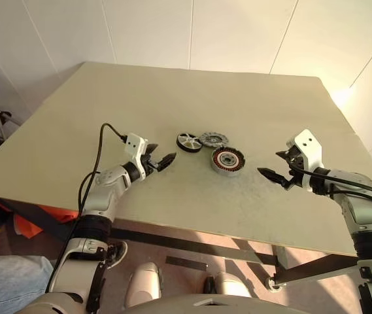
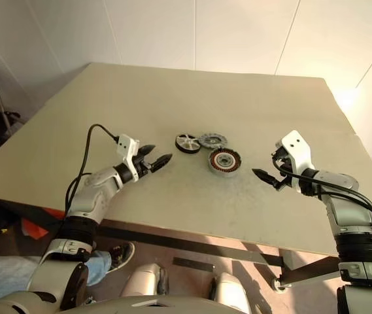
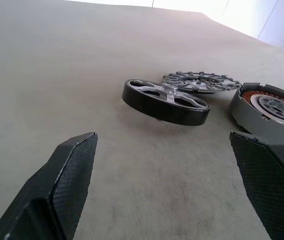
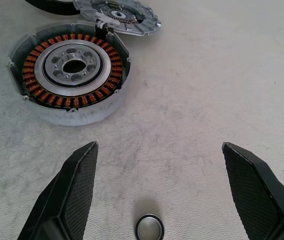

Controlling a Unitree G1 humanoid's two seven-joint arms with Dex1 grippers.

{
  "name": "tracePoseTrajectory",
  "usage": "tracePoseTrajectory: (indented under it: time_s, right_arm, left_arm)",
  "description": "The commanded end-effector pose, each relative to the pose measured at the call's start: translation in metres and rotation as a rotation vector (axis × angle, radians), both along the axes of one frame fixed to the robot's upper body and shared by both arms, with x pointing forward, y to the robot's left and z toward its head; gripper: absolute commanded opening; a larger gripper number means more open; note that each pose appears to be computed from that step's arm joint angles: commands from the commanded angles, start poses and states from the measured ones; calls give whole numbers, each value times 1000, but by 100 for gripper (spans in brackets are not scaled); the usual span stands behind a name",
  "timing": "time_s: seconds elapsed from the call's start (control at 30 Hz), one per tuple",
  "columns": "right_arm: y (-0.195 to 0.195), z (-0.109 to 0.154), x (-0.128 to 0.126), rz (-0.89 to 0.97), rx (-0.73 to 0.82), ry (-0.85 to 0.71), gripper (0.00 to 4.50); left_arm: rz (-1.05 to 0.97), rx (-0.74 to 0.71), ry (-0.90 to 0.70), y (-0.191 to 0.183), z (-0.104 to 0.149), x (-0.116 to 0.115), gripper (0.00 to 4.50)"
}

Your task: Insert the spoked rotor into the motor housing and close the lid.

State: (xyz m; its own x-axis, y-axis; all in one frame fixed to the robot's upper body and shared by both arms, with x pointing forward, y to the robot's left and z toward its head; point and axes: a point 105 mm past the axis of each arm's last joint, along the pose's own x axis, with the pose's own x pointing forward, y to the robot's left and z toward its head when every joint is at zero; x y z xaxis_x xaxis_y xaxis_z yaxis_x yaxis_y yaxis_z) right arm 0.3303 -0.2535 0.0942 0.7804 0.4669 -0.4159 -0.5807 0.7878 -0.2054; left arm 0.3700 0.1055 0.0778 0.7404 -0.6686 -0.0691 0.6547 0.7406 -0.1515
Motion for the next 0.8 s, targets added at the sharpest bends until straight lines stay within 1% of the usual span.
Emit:
tracePoseTrajectory:
  time_s: [0.03, 0.8]
  right_arm:
    - [-6, 17, 4, -7, -13, -58, 447]
    - [-11, 11, -2, 3, -34, -31, 447]
  left_arm:
    - [-29, -3, -45, -3, 13, -2, 450]
    - [-76, -1, -31, -12, 9, -8, 450]
